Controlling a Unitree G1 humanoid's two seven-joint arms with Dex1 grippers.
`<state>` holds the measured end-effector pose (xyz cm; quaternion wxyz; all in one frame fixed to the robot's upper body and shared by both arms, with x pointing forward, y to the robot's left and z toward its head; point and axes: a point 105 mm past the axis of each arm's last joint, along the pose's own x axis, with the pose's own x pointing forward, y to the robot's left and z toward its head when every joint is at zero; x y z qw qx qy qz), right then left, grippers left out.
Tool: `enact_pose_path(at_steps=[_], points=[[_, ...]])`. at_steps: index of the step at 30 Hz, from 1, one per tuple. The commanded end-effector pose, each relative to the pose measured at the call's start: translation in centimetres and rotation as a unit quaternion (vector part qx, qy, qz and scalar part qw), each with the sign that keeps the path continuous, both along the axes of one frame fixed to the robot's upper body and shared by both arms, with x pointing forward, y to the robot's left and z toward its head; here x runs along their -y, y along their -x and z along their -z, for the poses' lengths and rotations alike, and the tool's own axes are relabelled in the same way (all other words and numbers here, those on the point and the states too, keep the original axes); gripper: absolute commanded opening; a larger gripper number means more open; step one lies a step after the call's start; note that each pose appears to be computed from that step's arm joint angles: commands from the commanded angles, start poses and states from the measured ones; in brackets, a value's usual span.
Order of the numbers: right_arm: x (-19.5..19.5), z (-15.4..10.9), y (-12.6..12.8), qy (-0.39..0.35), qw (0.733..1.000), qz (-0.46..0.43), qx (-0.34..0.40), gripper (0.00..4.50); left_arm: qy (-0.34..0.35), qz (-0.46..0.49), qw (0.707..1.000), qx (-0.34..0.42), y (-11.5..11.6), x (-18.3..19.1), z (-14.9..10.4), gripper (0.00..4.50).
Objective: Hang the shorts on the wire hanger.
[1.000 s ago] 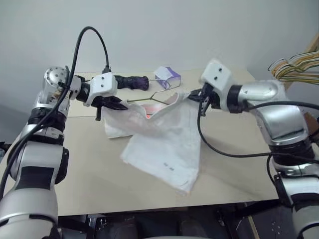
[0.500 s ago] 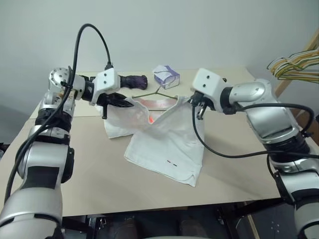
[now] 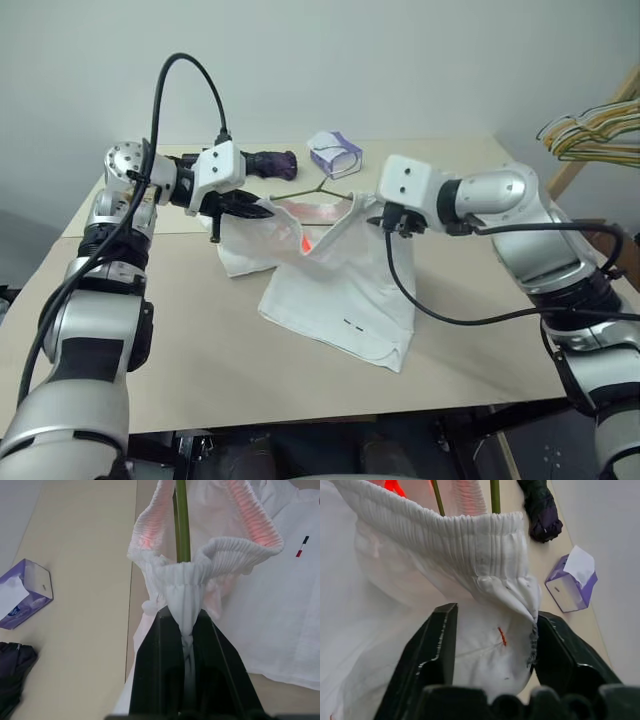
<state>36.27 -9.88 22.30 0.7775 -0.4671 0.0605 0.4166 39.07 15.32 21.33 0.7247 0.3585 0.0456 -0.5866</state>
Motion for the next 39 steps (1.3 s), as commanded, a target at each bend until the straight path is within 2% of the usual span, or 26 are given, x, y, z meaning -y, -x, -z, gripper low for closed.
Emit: enact_pose_path(at_steps=[1, 8, 18, 27, 30, 35, 36, 39], points=[[0.6, -1.2, 0.1, -0.004, 1.000, -0.016, 0.021, 2.47, 0.005, 0.011, 0.999, 0.031, 0.2, 0.0, -1.5, 0.00], [0.3, -1.4, 0.8, -0.029, 0.998, -0.056, -0.020, 2.47, 0.000, 0.022, 0.999, 0.036, 0.3, 0.3, -1.6, 0.00], [0.2, -2.3, -0.5, -0.074, 0.994, -0.053, -0.064, 2.47, -0.012, 0.027, 0.998, 0.048, 0.4, 0.4, -1.7, 0.00], [-0.3, -1.0, -0.6, -0.098, 0.986, -0.051, -0.127, 2.47, 0.003, 0.035, 0.998, 0.053, 0.6, 0.5, -2.2, 0.00], [-0.3, -0.6, -0.6, -0.109, 0.982, -0.048, -0.144, 1.91, 0.006, 0.035, 0.998, 0.054, 0.7, 0.5, -2.4, 0.00], [-0.2, 0.6, -0.7, -0.100, 0.983, -0.046, -0.145, 0.24, 0.019, 0.037, 0.998, 0.051, 0.8, 0.4, -2.5, 0.00], [-0.2, 0.6, -0.7, -0.103, 0.983, -0.046, -0.145, 0.04, 0.023, 0.039, 0.998, 0.051, 0.9, 0.4, -2.6, 0.00], [-0.2, 0.8, -0.7, -0.101, 0.984, -0.043, -0.139, 0.04, 0.036, 0.036, 0.997, 0.054, 0.7, 0.4, -2.6, 0.00]])
